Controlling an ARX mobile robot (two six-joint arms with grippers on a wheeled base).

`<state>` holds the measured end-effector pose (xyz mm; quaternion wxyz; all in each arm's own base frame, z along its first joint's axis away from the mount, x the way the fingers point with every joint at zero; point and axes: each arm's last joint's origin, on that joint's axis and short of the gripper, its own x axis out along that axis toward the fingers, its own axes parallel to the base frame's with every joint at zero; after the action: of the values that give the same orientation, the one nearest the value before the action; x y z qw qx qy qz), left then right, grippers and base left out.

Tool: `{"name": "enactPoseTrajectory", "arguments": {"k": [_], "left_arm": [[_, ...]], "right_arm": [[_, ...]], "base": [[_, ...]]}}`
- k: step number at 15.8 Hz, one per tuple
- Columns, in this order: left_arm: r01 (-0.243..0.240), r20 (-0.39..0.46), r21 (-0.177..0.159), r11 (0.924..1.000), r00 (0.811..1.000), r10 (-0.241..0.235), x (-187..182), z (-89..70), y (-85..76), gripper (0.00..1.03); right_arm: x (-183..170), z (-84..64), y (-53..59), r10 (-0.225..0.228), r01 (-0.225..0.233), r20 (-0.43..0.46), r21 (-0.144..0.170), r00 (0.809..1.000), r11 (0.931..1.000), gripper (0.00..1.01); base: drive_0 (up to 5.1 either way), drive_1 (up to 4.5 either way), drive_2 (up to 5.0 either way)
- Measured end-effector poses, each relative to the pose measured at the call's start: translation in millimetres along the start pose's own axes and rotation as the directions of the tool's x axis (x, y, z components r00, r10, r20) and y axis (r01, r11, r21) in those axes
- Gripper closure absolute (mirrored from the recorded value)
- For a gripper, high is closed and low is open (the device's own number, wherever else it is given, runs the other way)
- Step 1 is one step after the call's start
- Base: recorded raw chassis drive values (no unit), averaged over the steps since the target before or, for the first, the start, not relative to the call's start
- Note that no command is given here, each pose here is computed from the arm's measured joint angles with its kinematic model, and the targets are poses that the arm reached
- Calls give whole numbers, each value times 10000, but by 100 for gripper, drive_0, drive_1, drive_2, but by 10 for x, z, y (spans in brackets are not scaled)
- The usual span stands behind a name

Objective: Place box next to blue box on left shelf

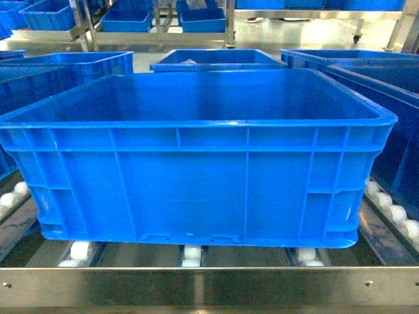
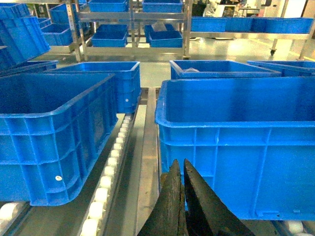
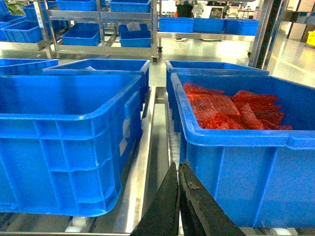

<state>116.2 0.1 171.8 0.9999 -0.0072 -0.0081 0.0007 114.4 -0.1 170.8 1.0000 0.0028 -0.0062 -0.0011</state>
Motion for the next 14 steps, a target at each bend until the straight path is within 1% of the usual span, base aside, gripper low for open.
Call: {"name": "enactPoseTrajectory", "arguments": {"k": [5, 7, 8, 9, 10, 11, 12, 13, 14], "left_arm": [[0, -4, -4, 10000, 10000, 0, -68, -3, 0, 101], [-21, -148, 0, 10000, 9999, 21, -101, -19, 1, 101], [16, -523, 3, 10000, 9986, -15, -171, -69, 0, 101], [16, 49, 4, 10000, 10000, -16, -189, -16, -1, 101], [27, -267, 7, 10000, 9996, -27, -189, -49, 0, 101], [-18, -194, 8, 10000, 9998, 18, -189, -42, 1, 101], [6, -130, 8, 10000, 9999, -6, -189, -37, 0, 101], [5, -172, 4, 10000, 9999, -5, -189, -41, 1, 87], [5, -176, 4, 10000, 9998, -5, -189, -41, 1, 75]], "right_arm": [[-61, -3, 0, 0, 0, 8, 0, 10000, 10000, 100], [-162, -53, 0, 25, -25, -317, 0, 9995, 10000, 100], [-174, -5, 0, 12, -12, 133, 0, 9999, 10000, 100], [-172, -43, 0, 26, -26, -179, 0, 9998, 10000, 100], [-172, -33, 0, 26, -26, -69, 0, 10000, 10000, 100], [-172, -33, 0, 22, -22, -76, 0, 10000, 10000, 100], [-172, -34, 0, 26, -26, -84, -8, 10000, 10000, 94], [-172, -35, 0, 26, -26, -96, -8, 10000, 10000, 76], [-172, -35, 0, 26, -26, -92, -8, 10000, 10000, 63]], "base": [[0, 0, 0], [0, 0, 0], [0, 0, 0], [0, 0, 0], [0, 0, 0], [0, 0, 0], [0, 0, 0], [0, 0, 0], [0, 0, 0]]}}
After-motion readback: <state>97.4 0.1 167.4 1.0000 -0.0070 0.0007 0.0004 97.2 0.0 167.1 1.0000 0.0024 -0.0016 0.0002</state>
